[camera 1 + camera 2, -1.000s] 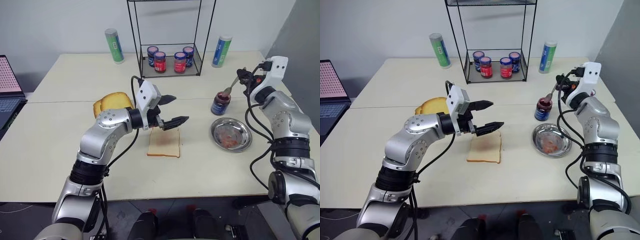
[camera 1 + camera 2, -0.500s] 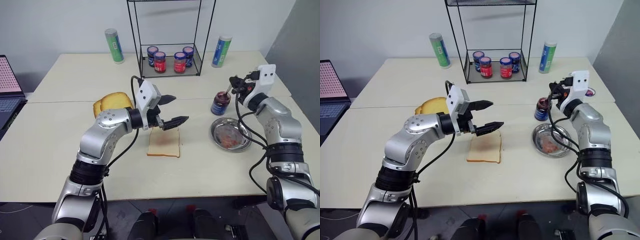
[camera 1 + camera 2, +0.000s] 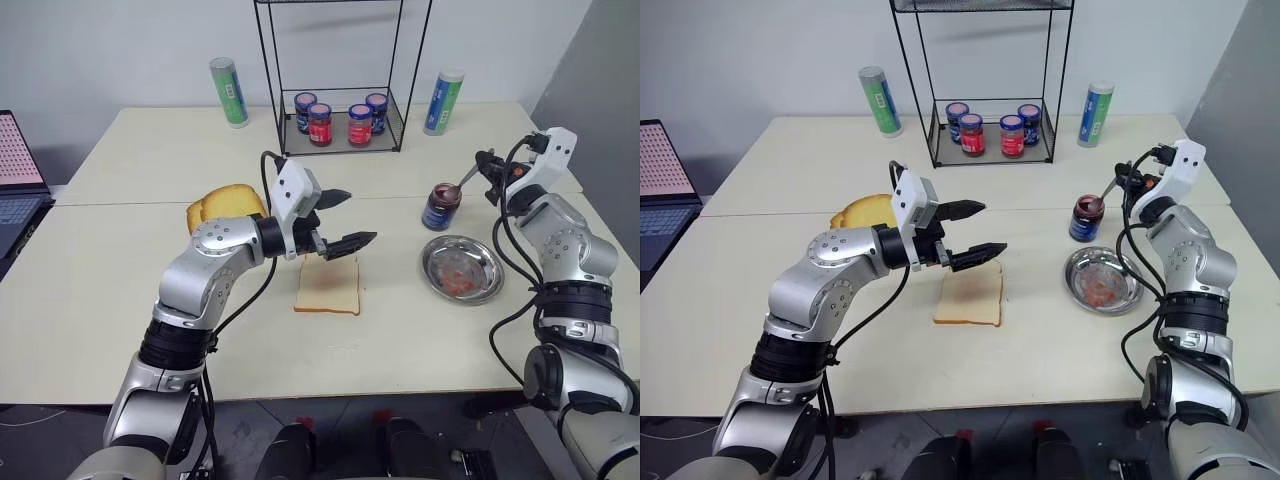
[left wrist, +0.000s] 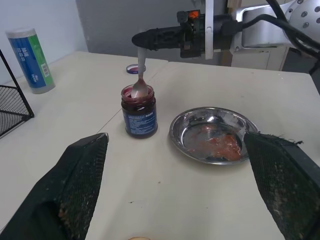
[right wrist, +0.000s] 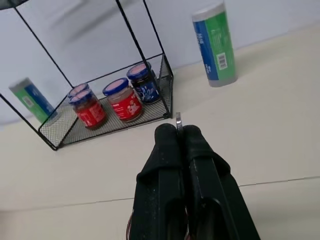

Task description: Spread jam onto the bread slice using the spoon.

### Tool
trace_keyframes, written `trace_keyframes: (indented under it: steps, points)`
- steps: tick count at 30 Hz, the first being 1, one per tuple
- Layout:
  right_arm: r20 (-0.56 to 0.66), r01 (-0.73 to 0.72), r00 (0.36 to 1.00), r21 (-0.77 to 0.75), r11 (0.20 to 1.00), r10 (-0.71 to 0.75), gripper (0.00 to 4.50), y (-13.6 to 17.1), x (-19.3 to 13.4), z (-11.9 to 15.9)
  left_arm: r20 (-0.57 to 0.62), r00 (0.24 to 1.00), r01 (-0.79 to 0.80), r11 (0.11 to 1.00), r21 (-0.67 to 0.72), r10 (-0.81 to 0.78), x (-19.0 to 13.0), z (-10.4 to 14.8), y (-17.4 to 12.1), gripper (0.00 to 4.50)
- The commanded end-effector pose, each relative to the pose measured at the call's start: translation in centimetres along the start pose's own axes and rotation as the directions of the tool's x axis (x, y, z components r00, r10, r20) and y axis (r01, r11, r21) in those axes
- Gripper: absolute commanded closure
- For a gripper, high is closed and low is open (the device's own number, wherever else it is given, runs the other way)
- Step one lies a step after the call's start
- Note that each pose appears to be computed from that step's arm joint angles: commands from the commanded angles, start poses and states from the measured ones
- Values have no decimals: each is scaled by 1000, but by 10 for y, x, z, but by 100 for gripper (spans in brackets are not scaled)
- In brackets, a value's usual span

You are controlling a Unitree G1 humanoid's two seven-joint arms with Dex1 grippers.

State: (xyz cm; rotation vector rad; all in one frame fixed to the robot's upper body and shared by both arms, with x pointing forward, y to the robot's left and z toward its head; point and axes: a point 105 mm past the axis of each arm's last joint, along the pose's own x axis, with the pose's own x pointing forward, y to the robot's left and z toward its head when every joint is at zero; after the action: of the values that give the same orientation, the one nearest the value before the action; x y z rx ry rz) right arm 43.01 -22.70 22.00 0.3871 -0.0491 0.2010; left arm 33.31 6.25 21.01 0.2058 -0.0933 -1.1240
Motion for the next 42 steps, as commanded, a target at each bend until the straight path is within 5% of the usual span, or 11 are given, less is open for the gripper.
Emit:
trace_keyframes:
  steps: [1,20,42]
  points:
    - [53,-19,999,74,997,15,449,6,0,18,44,999,-19,998,64,16,-3,18,5,0]
    - [41,6,999,172,985,-13,449,3,0,19,42,999,-29,997,67,26,-4,17,7,0]
    - [64,65,992,485,872,-110,449,-20,-6,22,43,999,-22,998,66,19,-3,16,6,0]
